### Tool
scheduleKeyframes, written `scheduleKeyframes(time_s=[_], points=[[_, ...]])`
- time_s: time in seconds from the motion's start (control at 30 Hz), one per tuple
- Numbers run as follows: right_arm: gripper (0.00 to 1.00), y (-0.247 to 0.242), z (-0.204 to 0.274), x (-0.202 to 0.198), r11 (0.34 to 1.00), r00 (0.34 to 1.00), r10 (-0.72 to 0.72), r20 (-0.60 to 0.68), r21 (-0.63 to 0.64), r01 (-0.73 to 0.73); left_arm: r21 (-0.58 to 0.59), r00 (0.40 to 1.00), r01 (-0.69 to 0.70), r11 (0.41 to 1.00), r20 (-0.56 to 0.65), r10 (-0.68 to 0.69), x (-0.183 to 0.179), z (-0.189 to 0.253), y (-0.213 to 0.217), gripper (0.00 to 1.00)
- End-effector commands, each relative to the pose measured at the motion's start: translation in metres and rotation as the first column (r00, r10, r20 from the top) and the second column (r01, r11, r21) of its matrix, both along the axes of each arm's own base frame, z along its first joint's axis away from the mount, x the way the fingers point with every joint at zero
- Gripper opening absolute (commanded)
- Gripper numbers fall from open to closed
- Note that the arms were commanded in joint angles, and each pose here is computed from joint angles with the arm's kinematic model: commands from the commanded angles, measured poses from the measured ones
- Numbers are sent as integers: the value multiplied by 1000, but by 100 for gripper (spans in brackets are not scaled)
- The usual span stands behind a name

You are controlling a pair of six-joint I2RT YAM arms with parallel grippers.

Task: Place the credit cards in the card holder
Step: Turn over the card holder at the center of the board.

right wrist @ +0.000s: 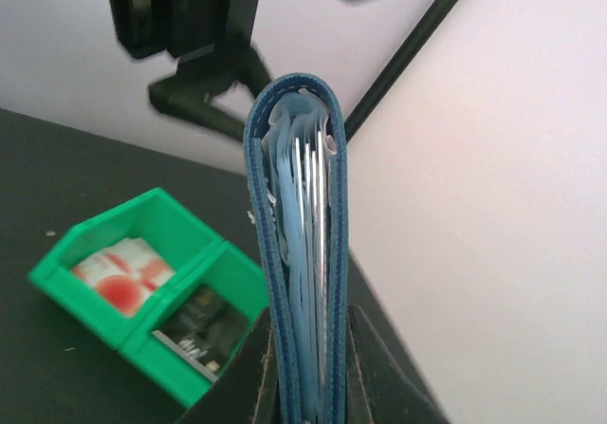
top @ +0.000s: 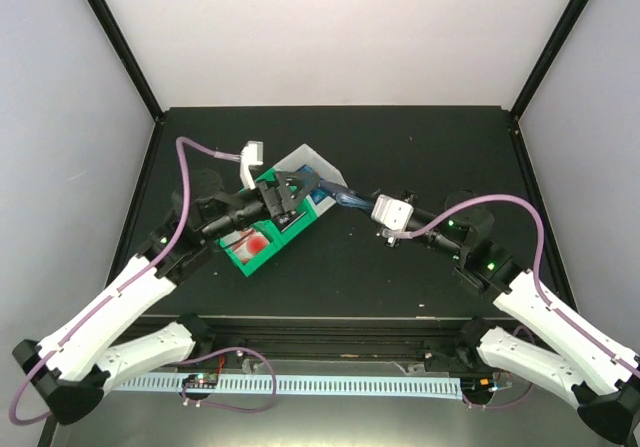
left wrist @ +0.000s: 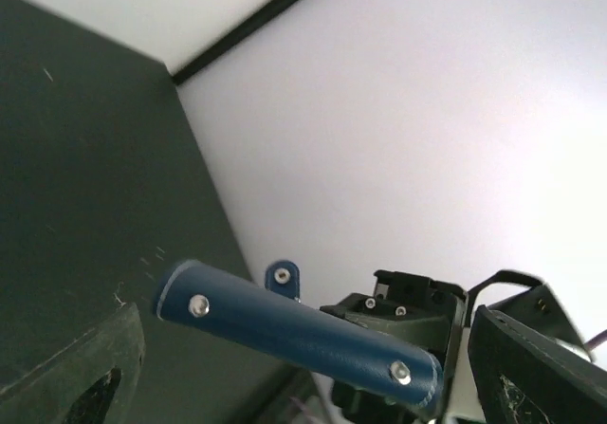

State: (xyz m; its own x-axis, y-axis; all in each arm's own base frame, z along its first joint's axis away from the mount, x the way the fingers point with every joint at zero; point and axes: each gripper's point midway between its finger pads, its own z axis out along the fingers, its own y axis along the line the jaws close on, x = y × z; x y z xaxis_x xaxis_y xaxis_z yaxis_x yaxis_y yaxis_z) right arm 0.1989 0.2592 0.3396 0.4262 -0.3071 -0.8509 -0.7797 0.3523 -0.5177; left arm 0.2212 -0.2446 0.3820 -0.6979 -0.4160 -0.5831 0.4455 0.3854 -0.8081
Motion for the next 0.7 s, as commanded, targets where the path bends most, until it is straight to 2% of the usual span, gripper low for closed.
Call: scheduleKeyframes(time_s=[0.0,0.13,0.3,0.4,0.47,0.6,0.67], points=[[1,0,40,9,996,961,-85,262,50,75,-252,960,115,961,-220,-173,-10,29,-25,95],[1,7,35,10,995,944,-95,317,14,96,-305,936,93,948,-297,-187,-4,27,-30,94],[1,15,22,8,996,939,-73,336,-29,87,-367,887,173,914,-345,-306,-8,20,-48,77],[1,18,15,8,995,937,-65,342,-51,88,-372,870,184,910,-369,-327,-6,11,-54,64],[2,20,12,7,995,939,-54,341,-63,80,-378,862,193,905,-376,-341,-7,7,-56,60],[4,22,8,3,995,942,-31,334,-83,62,-370,827,251,895,-399,-397,-12,-7,-65,60],[5,22,6,3,994,944,-34,327,-84,65,-364,818,264,893,-406,-408,-14,-14,-66,48]])
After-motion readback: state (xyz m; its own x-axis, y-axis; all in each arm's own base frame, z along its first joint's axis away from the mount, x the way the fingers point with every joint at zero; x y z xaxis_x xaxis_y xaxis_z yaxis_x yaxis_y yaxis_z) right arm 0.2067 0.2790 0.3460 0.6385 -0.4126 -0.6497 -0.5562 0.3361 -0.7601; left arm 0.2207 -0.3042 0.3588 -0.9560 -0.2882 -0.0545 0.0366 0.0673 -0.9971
